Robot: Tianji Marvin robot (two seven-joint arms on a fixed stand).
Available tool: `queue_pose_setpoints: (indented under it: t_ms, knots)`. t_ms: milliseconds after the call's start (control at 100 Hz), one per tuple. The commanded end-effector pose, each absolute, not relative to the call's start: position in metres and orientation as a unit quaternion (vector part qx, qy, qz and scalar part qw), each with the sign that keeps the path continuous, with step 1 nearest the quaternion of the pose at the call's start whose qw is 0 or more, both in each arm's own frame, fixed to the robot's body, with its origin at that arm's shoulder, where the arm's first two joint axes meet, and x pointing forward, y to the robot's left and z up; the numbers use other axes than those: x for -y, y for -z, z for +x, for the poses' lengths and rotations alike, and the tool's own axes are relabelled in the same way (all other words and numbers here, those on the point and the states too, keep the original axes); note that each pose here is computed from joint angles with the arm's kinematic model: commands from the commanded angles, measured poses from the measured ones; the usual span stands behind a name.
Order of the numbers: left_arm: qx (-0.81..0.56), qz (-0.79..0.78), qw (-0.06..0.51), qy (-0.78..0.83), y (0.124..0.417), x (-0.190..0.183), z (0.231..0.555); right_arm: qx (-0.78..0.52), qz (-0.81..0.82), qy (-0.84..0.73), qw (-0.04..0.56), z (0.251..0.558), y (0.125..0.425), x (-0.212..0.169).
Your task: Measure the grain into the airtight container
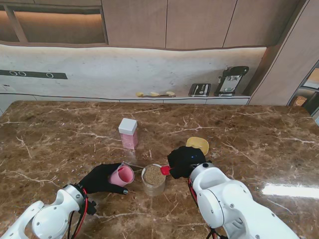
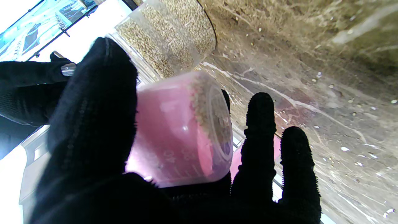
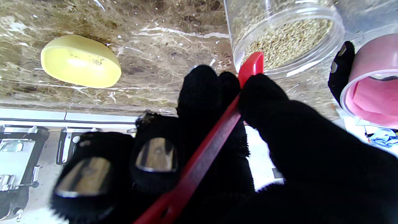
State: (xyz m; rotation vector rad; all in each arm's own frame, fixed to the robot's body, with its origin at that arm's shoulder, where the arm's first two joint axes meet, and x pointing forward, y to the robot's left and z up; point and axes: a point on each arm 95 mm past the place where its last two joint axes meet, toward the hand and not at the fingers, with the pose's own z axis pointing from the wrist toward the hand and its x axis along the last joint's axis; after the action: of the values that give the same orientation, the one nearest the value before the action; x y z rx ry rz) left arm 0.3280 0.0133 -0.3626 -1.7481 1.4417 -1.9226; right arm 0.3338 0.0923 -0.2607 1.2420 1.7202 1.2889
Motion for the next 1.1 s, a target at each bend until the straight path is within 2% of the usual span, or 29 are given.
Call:
queue_pose_setpoints:
  t_ms: [0, 410, 1090]
  knots:
    - [-0.481, -0.589, 0.082, 0.644, 0.368, -0.012, 0.325, -0.661, 0.483, -0.479, 0.316, 0.333, 0.266, -0.094]
    - [-0.479, -0.587, 0.085, 0.647, 0.369, -0.013, 0.323, -0.666, 0.505, -0.459, 0.303, 0.343, 0.266, -0.102]
    - [-0.474, -0.584, 0.091, 0.652, 0.366, -0.015, 0.315, -0.662, 0.51, -0.442, 0.326, 0.346, 0.273, -0.119]
